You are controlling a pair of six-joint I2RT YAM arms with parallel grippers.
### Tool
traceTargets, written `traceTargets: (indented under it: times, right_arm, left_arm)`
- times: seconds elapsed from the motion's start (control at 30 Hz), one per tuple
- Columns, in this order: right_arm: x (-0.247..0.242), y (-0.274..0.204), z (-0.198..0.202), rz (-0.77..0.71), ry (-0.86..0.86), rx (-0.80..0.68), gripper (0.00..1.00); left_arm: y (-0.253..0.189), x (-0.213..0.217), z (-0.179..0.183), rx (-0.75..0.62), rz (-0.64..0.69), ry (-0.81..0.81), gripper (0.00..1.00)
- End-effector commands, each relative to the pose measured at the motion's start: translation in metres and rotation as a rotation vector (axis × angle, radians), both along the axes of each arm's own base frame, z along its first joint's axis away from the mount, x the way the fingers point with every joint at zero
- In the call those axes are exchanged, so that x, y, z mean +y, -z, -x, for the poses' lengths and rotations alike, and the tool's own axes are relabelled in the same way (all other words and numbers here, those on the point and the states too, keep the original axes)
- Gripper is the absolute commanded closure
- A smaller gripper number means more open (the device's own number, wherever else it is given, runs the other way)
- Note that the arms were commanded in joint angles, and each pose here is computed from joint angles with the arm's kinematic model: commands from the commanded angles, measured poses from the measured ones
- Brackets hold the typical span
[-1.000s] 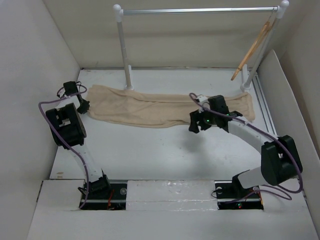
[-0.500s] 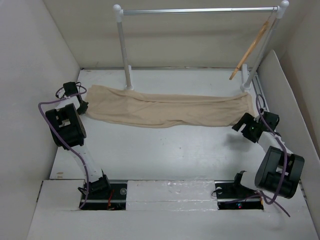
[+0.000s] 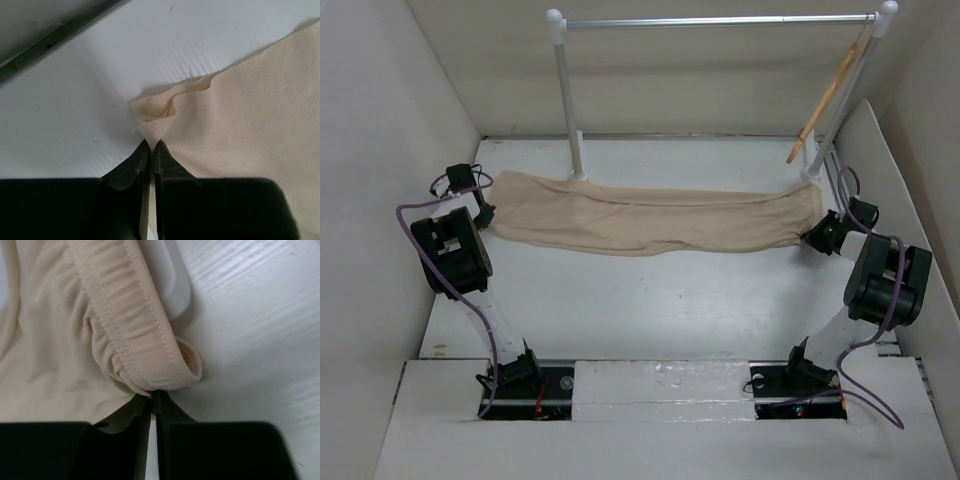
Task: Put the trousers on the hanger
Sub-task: Fold the trousers at the center of the board.
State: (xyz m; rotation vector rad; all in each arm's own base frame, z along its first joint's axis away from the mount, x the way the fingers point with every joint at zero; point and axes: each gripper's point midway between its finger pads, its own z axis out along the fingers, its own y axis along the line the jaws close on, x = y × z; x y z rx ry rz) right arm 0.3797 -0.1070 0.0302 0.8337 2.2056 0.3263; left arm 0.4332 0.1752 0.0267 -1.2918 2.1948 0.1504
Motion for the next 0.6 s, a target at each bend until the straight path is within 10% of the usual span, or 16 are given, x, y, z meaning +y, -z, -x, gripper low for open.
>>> traceTargets:
  times: [0.0, 0.03, 0.57]
  right_arm:
    - [0.004, 0.007, -0.013, -0.017, -0.01, 0.02, 0.89]
    - [0.006, 0.007, -0.013, -0.026, -0.022, 0.02, 1.0]
    - [-0.038, -0.003, 0.125, 0.086, 0.101, 0.149, 1.0]
  left_arm:
    - [0.002, 0.01, 0.015, 0.058, -0.03, -0.015, 1.0]
    - [0.002, 0.01, 0.017, 0.059, -0.032, -0.018, 1.0]
    - [-0.004, 0.023, 0.118, 0.265, -0.161, -0.144, 1.0]
